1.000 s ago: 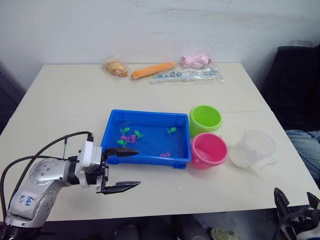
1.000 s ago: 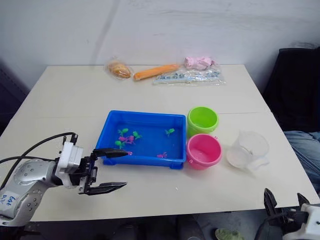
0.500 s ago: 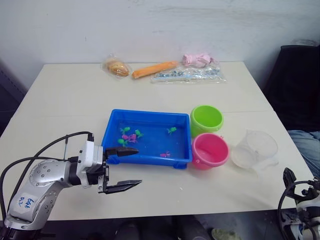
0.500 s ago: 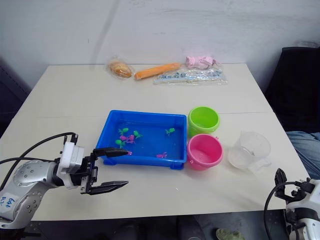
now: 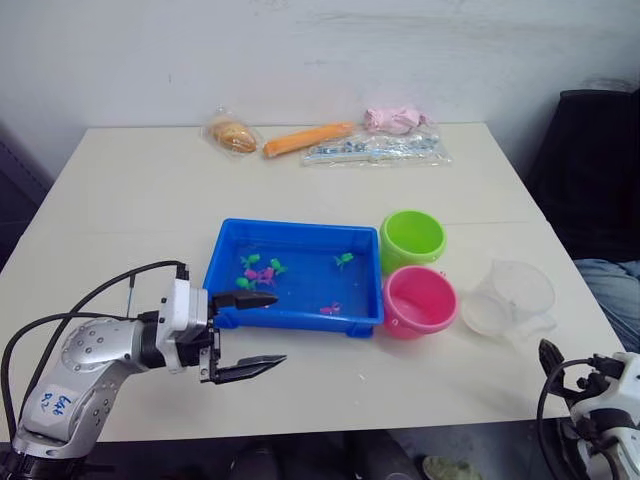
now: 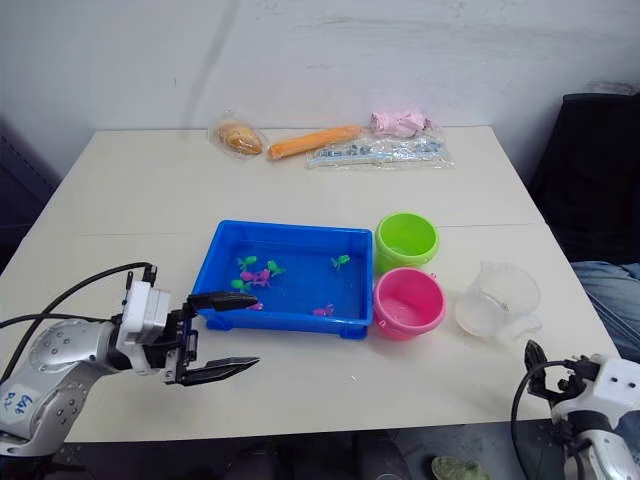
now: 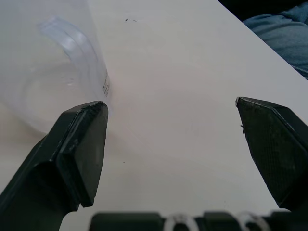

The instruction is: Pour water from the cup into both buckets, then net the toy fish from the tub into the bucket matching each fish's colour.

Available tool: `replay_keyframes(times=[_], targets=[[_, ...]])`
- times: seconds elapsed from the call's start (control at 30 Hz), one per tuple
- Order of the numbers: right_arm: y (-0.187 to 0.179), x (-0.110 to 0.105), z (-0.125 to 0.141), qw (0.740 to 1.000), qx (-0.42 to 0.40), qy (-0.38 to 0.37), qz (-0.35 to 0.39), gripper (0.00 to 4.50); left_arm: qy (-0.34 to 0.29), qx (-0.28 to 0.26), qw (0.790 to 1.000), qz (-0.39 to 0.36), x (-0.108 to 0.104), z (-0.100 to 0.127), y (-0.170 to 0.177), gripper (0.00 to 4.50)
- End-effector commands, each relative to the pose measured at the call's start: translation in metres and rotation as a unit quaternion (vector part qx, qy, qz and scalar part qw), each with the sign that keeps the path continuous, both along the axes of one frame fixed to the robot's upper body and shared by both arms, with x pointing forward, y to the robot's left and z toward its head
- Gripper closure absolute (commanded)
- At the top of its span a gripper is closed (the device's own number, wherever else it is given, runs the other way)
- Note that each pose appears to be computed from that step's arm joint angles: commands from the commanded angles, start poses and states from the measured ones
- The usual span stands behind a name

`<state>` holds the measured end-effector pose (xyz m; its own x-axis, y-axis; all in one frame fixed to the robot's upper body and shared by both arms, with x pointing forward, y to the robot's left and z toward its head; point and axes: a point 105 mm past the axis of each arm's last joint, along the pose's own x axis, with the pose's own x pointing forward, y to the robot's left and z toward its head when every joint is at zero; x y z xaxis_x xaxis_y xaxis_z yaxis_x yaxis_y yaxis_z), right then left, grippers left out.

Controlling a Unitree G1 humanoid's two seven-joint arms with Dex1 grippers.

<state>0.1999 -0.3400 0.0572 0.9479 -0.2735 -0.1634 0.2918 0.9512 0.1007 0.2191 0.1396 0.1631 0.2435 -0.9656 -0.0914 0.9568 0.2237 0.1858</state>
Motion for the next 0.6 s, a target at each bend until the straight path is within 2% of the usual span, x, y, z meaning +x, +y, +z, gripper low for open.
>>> replay_keyframes(times=[0.03, 0.27, 0.6], targets=[[0.009, 0.002, 0.007, 1.000, 0.001, -0.010, 0.028, 0.00, -0.017, 0.002, 1.000, -0.011, -0.003, 0.006, -0.004, 0.02], [0.006, 0.004, 0.006, 1.000, -0.003, -0.012, 0.007, 0.00, -0.017, 0.002, 1.000, -0.010, -0.002, 0.005, -0.005, 0.02], [-0.003, 0.019, 0.009, 1.000, 0.000, -0.028, -0.010, 0.00, -0.027, 0.007, 1.000, -0.006, 0.002, 0.007, -0.004, 0.02]])
